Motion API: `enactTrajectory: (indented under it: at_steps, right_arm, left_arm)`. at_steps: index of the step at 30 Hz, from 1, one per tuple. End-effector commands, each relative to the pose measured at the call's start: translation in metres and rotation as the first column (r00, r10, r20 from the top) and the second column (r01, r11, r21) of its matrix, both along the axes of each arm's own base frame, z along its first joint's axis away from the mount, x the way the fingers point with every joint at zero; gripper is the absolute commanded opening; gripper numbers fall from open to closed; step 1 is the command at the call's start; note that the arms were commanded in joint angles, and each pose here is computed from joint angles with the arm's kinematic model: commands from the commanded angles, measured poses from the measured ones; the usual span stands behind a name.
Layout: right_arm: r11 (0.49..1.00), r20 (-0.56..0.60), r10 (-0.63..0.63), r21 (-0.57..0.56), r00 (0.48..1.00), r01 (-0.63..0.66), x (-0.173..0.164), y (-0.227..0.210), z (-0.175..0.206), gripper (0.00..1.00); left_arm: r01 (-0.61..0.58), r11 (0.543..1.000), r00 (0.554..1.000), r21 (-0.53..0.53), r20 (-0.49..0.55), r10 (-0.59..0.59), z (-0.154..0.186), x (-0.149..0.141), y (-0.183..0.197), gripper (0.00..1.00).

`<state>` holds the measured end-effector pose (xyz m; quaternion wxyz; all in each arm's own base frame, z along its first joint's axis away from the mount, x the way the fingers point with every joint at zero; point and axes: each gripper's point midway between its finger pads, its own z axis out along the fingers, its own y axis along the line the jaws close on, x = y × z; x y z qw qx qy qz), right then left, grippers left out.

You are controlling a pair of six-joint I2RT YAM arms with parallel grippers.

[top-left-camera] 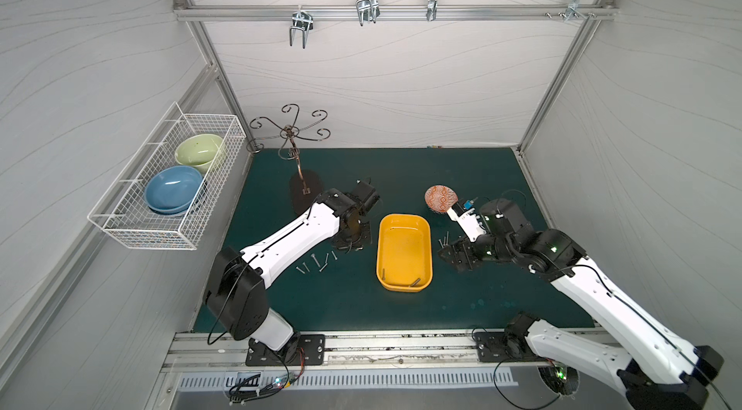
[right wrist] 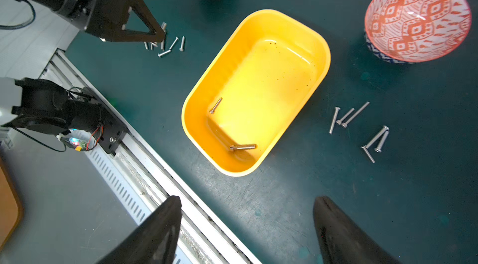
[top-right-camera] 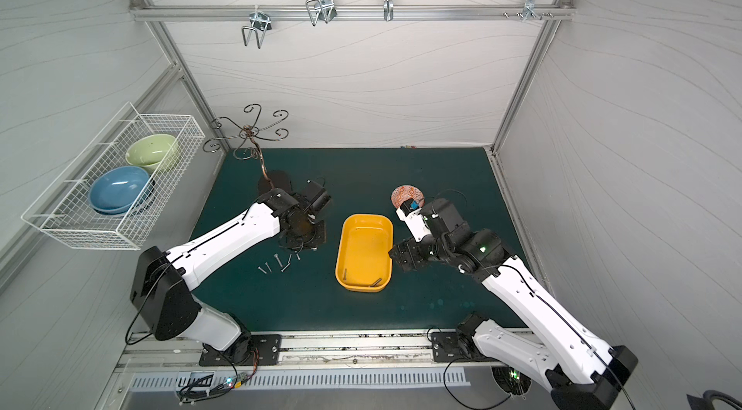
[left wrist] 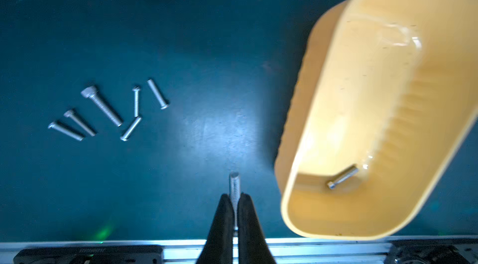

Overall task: Take out the screws from the storage box
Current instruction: Pick up the screw from the storage box, then place the screw at the center of the board.

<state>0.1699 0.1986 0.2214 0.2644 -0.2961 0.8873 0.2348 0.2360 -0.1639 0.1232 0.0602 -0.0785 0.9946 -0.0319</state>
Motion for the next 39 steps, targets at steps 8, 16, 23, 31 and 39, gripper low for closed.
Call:
enactTrajectory:
  at_steps: [8, 16, 23, 31, 39]
  right_arm:
    - [0.999, 0.123, 0.01, -0.033, 0.992, -0.006, 0.021, 0.004, -0.013, 0.84]
    - [0.997, 0.154, -0.009, -0.07, 0.988, 0.02, 0.03, 0.0, -0.045, 0.91]
    - [0.998, 0.193, -0.06, -0.016, 0.979, 0.065, 0.037, 0.0, -0.051, 0.98]
    - [0.994, 0.222, -0.097, -0.023, 0.97, 0.104, 0.048, -0.009, -0.054, 0.99]
    - [0.981, 0.218, -0.192, 0.032, 0.957, 0.19, 0.064, -0.023, -0.05, 0.99]
  left_arm:
    - [-0.125, 0.992, 0.991, -0.017, -0.059, 0.124, -0.041, 0.001, 0.038, 0.0]
    - [-0.127, 0.992, 0.983, 0.028, -0.133, 0.13, -0.079, -0.001, 0.05, 0.0]
    - [-0.134, 0.99, 0.977, 0.033, -0.164, 0.137, -0.099, -0.011, 0.054, 0.0]
    - [-0.138, 0.988, 0.972, 0.073, -0.183, 0.149, -0.107, -0.013, 0.059, 0.0]
    - [-0.149, 0.985, 0.977, 0.086, -0.143, 0.16, -0.098, -0.012, 0.065, 0.35]
